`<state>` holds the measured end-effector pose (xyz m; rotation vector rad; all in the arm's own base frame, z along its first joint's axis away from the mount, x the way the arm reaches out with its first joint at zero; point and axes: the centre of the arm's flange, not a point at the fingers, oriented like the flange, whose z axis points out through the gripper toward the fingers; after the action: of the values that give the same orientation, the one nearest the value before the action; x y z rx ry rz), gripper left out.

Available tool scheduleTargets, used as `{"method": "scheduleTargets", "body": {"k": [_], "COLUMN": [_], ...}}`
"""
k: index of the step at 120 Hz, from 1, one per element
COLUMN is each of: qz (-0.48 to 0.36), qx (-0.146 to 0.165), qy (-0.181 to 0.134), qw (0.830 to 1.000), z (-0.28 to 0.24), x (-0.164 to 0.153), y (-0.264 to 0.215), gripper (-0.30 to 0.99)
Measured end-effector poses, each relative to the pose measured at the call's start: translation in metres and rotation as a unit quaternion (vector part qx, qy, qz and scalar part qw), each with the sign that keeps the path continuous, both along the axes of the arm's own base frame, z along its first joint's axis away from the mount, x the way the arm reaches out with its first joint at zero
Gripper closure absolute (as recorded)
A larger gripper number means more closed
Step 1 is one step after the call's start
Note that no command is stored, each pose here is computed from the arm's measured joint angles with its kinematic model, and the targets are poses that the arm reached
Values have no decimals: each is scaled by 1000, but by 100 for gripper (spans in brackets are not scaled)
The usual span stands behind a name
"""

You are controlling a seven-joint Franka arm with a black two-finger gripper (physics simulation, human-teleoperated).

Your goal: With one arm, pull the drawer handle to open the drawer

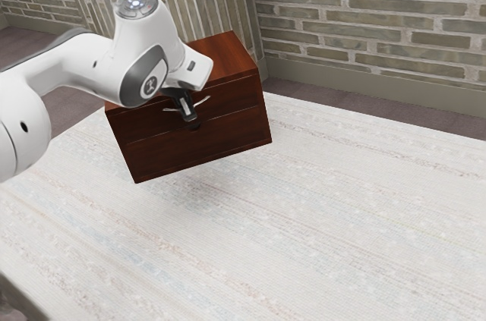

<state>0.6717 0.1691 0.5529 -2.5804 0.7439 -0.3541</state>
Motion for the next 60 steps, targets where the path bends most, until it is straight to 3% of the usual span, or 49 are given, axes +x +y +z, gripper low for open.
{"method": "scheduleTargets", "body": {"k": [60], "qz": [-7], "qx": [-7], "qy": [5], "qw": [1000], "z": [0], "x": [-12], "y": [-18], "gripper": [65]}}
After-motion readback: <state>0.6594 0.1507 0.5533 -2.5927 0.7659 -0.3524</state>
